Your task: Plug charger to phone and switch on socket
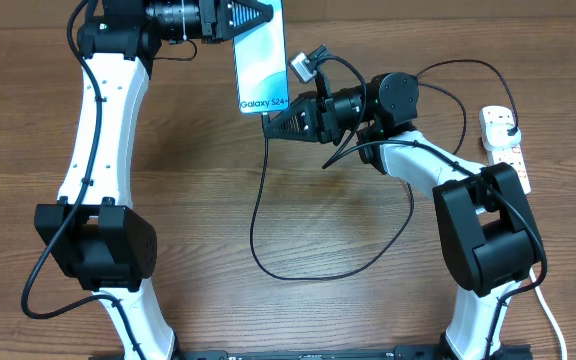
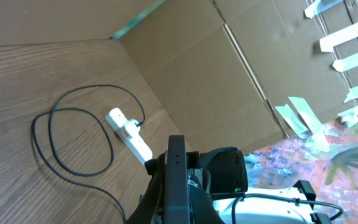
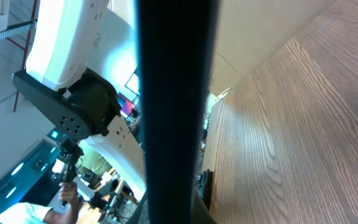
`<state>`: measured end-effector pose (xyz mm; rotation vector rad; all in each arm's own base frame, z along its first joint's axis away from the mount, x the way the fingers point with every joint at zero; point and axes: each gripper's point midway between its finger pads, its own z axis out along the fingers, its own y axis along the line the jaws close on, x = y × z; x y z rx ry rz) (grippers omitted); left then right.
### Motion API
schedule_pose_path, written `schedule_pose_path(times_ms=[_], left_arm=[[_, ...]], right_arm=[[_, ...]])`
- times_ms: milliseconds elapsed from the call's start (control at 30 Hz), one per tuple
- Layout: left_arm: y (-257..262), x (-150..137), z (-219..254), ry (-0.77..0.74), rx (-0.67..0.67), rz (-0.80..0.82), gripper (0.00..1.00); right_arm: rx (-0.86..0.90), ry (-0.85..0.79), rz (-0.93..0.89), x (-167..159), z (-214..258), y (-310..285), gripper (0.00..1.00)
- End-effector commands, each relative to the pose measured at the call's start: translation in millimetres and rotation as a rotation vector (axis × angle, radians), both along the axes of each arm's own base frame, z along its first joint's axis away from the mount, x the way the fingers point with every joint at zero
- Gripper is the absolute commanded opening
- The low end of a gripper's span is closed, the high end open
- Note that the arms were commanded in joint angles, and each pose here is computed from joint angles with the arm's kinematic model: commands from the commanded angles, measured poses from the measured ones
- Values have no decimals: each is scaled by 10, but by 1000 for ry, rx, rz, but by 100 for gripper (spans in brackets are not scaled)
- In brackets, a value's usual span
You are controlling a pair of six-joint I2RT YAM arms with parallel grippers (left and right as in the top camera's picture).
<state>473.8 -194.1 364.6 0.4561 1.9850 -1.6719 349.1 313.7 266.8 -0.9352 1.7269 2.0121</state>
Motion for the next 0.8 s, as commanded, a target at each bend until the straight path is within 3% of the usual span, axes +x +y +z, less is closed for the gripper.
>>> schedule_pose_path(times_ms=[0,333,400,467,500,567,600,767], left_arm=[[-59,-92,66,-19,-16,-45,4],[-58,-90,65,-19,-15,-44,4],[-58,-90,65,-19,-15,-44,4],[-58,-89,64,-19,-15,-44,4],[-57,-89,65,-19,-15,-44,4],[-44,-83,65,-19,-15,-41,4],[-37,-80,65,-19,-15,-39,4],[66,-36,67,-19,-15,-17,4]], right_arm=[[74,13,-146,293,187,-33,4],[114,33,-221,425,259,-33,4],[112,34,-218,421,255,-32,8],[109,35,-215,416,249,-32,22],[108,34,-213,413,248,-32,34],[103,32,-204,397,239,-31,83],[101,31,-200,391,235,-31,100],[91,27,-181,357,218,-31,100]])
